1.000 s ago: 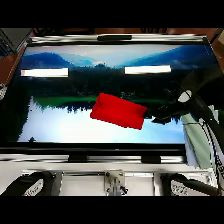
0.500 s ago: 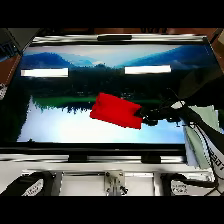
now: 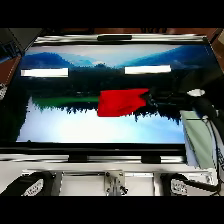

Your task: Fold the shirts.

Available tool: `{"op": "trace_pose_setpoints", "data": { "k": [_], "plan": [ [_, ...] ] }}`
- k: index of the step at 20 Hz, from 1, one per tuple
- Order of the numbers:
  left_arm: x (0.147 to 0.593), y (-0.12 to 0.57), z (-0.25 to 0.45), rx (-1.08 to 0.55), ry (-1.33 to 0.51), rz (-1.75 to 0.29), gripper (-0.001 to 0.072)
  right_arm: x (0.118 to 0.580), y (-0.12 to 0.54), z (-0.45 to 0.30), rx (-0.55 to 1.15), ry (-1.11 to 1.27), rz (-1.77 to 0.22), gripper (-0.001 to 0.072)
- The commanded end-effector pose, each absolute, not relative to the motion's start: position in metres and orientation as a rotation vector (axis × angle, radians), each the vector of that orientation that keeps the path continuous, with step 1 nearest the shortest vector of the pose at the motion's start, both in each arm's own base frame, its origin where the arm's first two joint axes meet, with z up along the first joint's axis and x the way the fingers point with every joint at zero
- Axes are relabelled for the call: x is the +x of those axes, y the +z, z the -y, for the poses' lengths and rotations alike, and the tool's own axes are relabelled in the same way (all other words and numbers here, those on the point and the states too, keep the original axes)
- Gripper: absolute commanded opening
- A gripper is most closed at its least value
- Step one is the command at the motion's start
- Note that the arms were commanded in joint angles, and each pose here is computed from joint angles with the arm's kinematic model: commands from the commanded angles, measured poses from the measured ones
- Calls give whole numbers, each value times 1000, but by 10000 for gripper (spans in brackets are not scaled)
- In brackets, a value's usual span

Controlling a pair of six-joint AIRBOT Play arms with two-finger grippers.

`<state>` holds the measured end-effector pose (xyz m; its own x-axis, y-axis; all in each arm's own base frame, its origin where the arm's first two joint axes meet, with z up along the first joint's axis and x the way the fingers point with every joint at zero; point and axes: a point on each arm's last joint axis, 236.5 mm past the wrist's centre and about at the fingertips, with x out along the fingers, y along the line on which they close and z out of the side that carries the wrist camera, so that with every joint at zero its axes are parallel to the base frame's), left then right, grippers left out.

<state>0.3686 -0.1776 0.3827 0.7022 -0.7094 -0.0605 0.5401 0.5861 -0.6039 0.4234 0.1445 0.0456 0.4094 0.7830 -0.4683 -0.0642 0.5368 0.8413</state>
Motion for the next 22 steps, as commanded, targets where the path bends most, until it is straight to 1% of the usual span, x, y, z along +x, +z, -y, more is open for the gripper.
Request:
{"op": "trace_pose_setpoints", "data": {
  "k": [1,7,13,17,20,22],
  "plan": [
    [366,382,180,-586,-751,-321,33,434,114,-87,780,570,-929,58],
    [360,379,183,-576,-768,-341,33,420,162,53,610,245,-917,58],
    [360,379,183,-575,-768,-341,33,380,188,159,491,-42,-910,59],
    [360,379,183,-575,-769,-341,33,347,191,198,487,-183,-959,59],
    [359,379,184,-575,-770,-342,33,308,181,204,505,-235,-1093,59],
    [357,377,185,-569,-777,-353,33,279,172,220,525,-357,-1174,58]
  ]
}}
